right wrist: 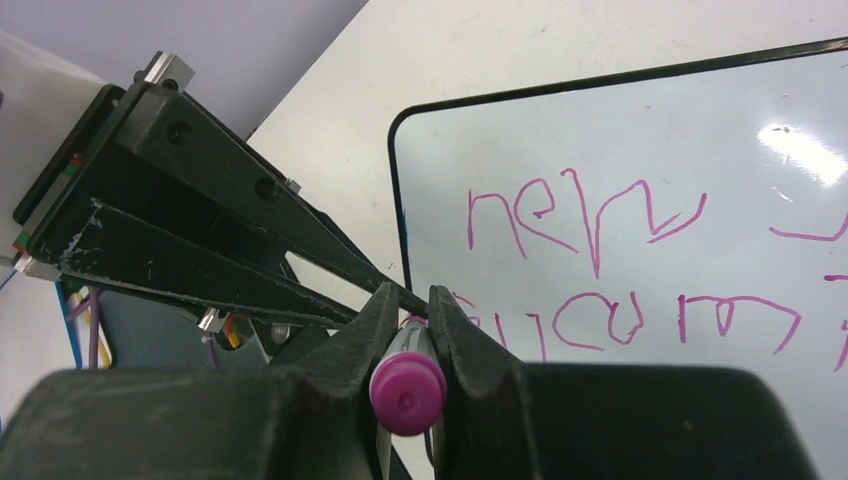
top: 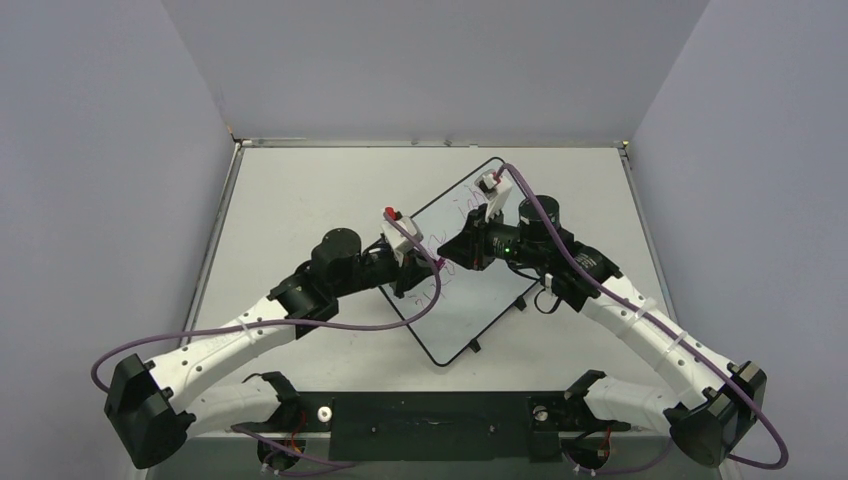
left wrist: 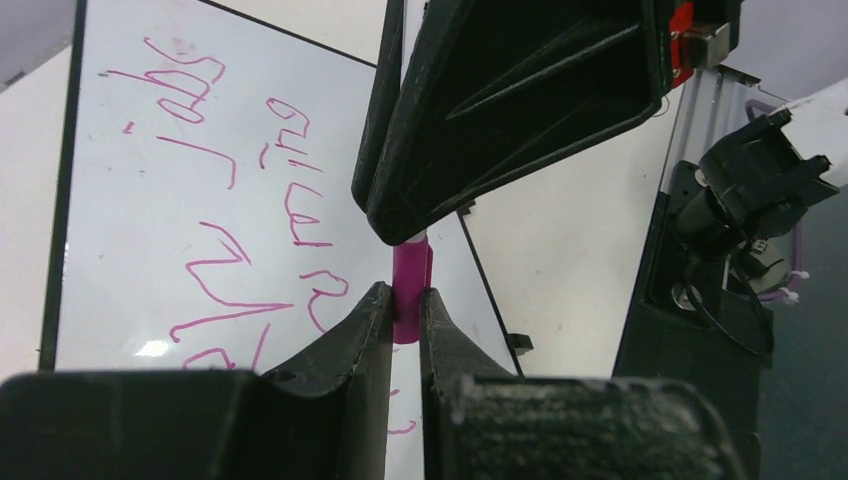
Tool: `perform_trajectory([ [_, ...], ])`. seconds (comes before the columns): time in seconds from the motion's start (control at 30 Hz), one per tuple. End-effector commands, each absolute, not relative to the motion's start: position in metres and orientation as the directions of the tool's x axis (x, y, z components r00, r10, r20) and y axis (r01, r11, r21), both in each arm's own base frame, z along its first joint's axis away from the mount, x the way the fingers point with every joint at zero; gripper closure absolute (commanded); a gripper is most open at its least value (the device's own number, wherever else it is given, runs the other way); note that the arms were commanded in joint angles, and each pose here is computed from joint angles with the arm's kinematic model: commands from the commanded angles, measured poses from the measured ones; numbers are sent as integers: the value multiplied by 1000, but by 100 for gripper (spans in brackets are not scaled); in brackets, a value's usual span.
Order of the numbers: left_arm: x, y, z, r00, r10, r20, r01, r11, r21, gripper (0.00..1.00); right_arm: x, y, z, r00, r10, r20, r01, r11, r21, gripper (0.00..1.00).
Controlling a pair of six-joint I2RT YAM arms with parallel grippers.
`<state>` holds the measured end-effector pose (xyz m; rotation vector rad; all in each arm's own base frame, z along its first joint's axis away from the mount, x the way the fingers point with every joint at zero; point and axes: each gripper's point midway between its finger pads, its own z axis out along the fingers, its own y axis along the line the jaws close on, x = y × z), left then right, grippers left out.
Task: Write a sentence on the whiteboard
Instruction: Insert the whiteboard marker without the cap into the pen cap.
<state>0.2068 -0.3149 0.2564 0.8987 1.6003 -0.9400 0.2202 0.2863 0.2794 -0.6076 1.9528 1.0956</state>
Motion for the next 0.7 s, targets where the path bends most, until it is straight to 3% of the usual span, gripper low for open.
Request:
perform_trajectory([
  [0.0, 223, -326, 374, 81, -150, -985, 901, 433, 8, 100, 205, 304, 273, -650, -14, -760, -682, 452, 575, 100],
  [0.67, 244, -342, 440, 259, -213, -942, 875, 466, 135, 100, 221, 321, 250, -748, 84, -658, -503, 575, 645, 100],
])
